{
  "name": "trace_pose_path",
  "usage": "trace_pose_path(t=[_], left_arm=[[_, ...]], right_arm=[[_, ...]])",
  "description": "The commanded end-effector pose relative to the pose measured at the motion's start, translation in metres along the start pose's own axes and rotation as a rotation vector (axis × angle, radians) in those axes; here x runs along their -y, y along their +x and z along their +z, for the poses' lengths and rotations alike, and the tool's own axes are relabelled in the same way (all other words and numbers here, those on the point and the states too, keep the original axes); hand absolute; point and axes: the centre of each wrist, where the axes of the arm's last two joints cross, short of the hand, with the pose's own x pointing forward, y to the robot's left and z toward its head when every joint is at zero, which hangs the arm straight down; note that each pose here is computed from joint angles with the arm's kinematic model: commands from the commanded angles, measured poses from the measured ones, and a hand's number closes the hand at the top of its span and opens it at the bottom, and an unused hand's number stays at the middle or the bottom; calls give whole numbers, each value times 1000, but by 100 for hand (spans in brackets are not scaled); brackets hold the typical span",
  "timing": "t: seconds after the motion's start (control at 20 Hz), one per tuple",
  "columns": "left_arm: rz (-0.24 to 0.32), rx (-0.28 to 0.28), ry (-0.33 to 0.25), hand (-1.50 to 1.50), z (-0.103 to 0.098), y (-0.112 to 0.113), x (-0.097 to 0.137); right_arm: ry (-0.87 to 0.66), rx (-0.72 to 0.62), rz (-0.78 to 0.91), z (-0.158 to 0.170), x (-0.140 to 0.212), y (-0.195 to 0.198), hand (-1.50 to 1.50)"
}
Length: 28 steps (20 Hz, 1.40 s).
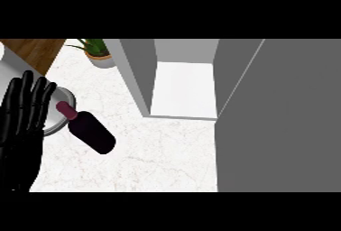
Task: Pick up the wine, place it into the cabinet and close the cabinet
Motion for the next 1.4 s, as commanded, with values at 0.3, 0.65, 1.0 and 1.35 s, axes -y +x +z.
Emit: trace_pose_path(t=[0.3, 0.65, 1.0, 1.35], left_arm=[[454, -240, -106, -150, 17, -27, 8], [542, -310, -139, -150, -4, 23, -2], [524, -298, -106, -150, 7, 41, 3], [546, -281, -66, -150, -10, 67, 0]], right_arm=[[180, -96, -197, 23, -13, -2, -150], [249, -115, -229, 34, -5, 52, -150], [236, -112, -204, 29, 0, 65, -150], [237, -125, -218, 30, -8, 90, -150]])
